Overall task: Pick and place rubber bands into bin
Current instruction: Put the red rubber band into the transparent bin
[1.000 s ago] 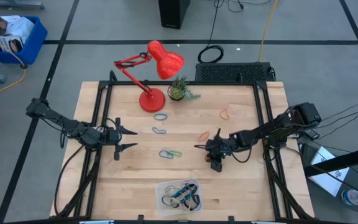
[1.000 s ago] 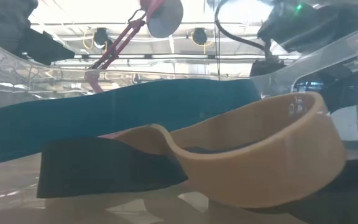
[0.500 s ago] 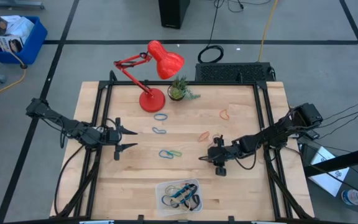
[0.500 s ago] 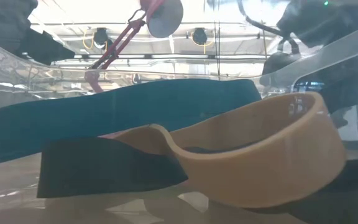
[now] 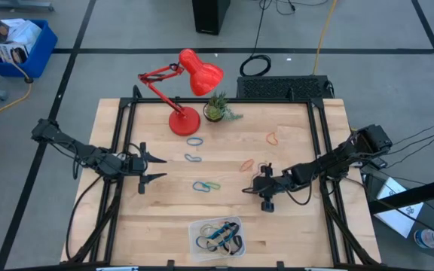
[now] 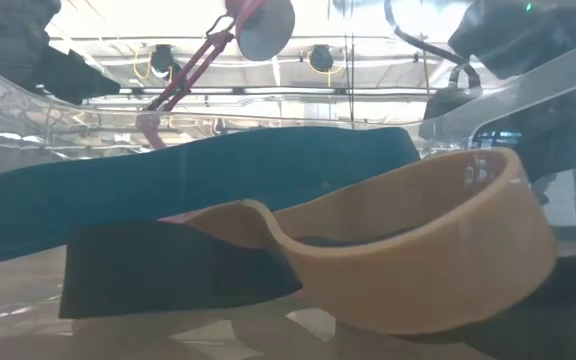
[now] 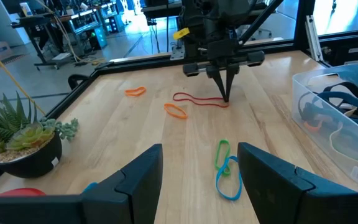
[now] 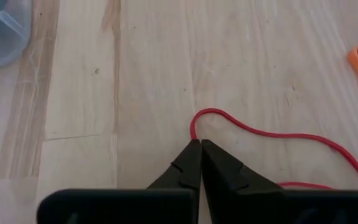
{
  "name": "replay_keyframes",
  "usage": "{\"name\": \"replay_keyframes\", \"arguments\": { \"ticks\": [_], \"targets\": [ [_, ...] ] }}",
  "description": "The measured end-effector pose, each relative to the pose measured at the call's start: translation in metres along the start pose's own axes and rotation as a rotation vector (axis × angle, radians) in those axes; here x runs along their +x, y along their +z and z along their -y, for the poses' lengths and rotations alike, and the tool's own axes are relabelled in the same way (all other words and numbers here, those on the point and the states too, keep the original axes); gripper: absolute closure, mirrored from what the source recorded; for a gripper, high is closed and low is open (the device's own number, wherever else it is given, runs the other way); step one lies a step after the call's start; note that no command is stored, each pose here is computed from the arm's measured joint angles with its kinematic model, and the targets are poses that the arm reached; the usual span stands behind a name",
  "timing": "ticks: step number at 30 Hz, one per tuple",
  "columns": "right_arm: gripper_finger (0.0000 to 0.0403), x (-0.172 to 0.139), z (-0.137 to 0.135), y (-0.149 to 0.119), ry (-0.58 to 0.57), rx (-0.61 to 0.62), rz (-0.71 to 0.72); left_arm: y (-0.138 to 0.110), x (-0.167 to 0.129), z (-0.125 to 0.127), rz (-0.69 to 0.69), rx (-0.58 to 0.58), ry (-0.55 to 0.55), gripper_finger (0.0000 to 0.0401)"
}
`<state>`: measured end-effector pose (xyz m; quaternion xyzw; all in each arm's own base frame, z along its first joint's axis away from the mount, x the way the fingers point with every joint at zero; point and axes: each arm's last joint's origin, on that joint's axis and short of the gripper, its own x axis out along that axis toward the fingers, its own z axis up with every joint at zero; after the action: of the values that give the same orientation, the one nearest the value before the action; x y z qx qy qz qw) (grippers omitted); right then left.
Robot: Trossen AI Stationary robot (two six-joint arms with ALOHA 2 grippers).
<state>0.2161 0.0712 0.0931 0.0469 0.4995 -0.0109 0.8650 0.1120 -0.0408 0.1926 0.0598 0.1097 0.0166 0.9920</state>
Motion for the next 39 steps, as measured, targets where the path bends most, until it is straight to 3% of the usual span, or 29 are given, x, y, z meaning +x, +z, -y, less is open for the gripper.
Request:
{"name": "replay_keyframes", "arguments": {
  "ticks": [9, 17, 24, 39],
  "targets": [
    [0.0402, -0.011, -0.005, 0.025, -0.001, 0.048, 0.304, 0.000, 0.000, 0.000, 0.001, -0.003, 0.000, 0.0187],
    [0.0403, -0.063, -0.004, 0.059, -0.084, 0.117, 0.722, 0.000, 0.000, 0.000, 0.001, -0.007, 0.000, 0.0187],
    [0.0403, -0.118, -0.002, 0.076, -0.075, 0.076, 1.044, 0.000, 0.000, 0.000, 0.002, -0.007, 0.000, 0.0187],
    [0.0395, -0.133, 0.001, 0.075, -0.067, 0.086, 1.092, 0.000, 0.000, 0.000, 0.002, -0.002, 0.000, 0.0187]
  ]
}}
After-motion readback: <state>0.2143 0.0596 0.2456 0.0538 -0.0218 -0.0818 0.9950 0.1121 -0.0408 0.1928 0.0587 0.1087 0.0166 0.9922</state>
